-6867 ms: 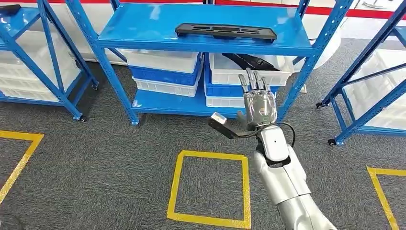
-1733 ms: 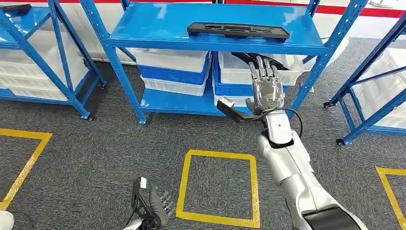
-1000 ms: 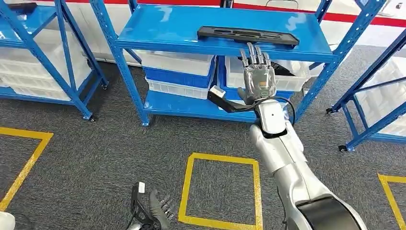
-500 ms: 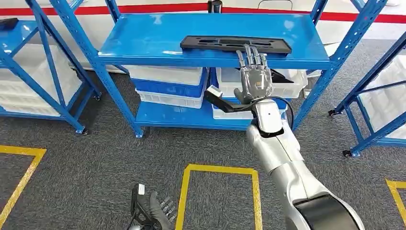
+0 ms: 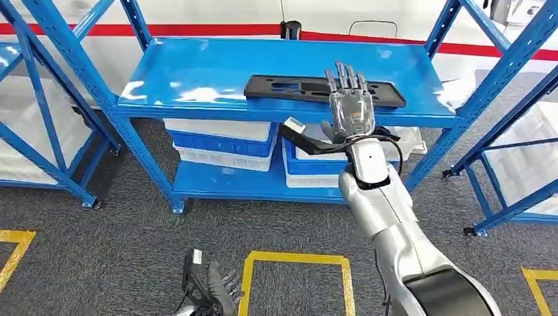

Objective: Take the parts from the cabinet and place them on the table.

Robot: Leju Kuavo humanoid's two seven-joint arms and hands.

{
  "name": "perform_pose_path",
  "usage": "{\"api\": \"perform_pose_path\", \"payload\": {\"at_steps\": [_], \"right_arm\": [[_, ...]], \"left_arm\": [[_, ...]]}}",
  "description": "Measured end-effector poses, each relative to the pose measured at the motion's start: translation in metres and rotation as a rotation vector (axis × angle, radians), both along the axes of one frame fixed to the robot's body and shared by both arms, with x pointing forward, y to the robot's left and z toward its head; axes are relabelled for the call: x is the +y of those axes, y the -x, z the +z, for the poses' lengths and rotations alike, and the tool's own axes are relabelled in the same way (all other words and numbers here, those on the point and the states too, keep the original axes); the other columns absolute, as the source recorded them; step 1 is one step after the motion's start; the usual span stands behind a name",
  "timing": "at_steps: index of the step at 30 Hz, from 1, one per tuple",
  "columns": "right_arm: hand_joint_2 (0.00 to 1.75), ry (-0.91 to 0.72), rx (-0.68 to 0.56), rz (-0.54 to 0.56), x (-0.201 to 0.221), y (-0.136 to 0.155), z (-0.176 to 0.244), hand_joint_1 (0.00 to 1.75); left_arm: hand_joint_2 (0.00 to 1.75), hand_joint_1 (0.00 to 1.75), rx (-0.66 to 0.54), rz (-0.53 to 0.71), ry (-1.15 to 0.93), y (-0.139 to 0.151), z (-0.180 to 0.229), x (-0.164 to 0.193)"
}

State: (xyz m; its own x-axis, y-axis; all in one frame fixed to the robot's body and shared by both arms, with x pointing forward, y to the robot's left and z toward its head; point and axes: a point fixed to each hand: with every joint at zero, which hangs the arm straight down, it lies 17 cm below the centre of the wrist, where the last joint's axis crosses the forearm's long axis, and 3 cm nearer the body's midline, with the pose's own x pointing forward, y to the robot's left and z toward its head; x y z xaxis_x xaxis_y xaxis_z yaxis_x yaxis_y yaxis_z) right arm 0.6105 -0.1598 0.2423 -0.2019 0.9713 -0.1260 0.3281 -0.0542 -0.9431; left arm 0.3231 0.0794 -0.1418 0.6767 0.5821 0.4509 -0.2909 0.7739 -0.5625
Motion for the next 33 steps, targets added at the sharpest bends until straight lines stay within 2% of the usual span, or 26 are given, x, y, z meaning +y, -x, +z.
{"api": "perform_pose_path", "payload": {"at_steps": [16,25,30,33], "right_arm": [[1.75,0.001,0.015,-0.019,-0.009,0.005,-0.014,0.0],[1.75,-0.002,-0.009,-0.034,-0.019,0.002,-0.004,0.0],[1.75,0.01,0.038,-0.044,-0.027,0.01,-0.034,0.0],[1.75,0.012,0.041,-0.046,-0.029,0.01,-0.036,0.0]], "left_arm": [[0.0,0.0,0.014,-0.014,-0.005,0.003,-0.002,-0.003],[0.0,0.0,-0.026,-0.029,0.0,-0.005,0.007,-0.008],[0.0,0.0,-0.015,-0.032,-0.003,0.001,0.003,-0.008],[0.0,0.0,-0.014,-0.034,-0.003,0.002,0.002,-0.009]]}}
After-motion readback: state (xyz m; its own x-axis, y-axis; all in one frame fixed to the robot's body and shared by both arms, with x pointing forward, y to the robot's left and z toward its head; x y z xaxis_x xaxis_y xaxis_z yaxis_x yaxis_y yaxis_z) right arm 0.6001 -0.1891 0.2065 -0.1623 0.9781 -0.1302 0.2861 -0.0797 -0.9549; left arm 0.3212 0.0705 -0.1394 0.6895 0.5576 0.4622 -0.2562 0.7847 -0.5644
